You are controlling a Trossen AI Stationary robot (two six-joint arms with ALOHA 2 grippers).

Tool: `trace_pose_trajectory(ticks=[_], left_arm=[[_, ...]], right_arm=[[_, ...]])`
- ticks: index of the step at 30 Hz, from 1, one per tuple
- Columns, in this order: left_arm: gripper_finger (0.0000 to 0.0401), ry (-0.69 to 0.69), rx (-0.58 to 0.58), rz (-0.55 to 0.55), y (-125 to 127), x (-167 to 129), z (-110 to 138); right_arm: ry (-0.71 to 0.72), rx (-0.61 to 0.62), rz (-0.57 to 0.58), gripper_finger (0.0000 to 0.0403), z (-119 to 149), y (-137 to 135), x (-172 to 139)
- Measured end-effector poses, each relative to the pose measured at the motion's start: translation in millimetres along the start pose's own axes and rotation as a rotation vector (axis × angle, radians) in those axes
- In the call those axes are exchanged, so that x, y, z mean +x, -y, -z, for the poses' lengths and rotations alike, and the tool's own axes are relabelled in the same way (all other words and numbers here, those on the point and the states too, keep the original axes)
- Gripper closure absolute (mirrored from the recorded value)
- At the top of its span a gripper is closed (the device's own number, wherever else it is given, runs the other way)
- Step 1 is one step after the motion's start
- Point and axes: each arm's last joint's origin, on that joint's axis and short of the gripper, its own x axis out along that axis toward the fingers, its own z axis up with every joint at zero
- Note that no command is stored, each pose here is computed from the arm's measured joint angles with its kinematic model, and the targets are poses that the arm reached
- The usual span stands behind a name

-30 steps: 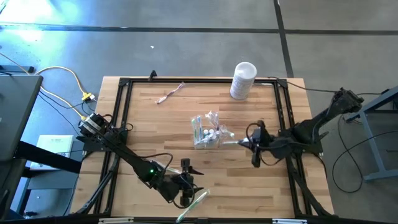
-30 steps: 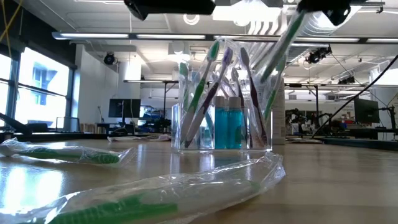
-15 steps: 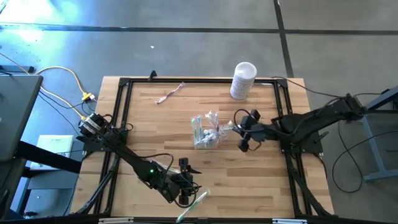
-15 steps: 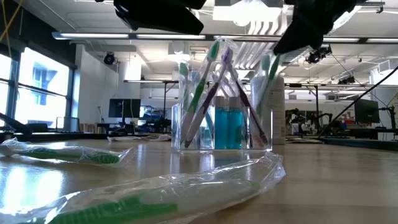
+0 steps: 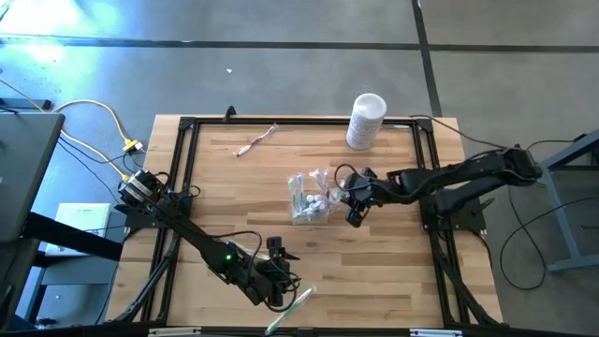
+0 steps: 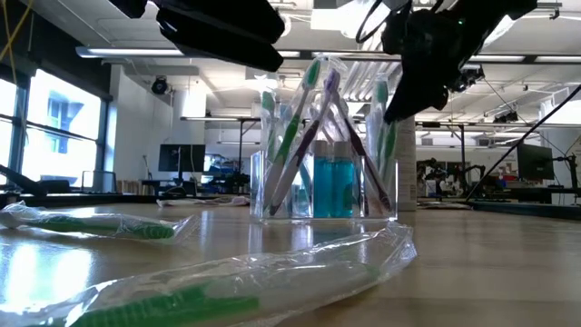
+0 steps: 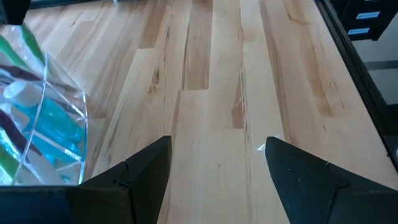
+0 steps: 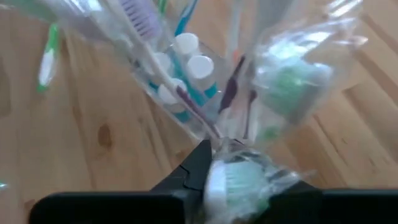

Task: Pick & Place toothbrushing station
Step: Put the green toothbrush into the transparent organizer

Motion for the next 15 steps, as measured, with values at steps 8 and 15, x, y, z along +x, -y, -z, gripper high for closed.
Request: trace_pose_trajectory(ticks=[8, 15], left_arm=[[0.0148, -0.032, -0.019, -0.013, -1.4, -0.1, 3.6], [0.0148, -0.045, -0.017, -0.016, -2.0, -0.3, 4.9]], right_arm=[[0.015, 0.017, -0.011, 0.0352, -4.0, 3.8, -0.1], [0.026, 0.024, -0.009, 0.0308, -5.2, 4.2, -0.1]])
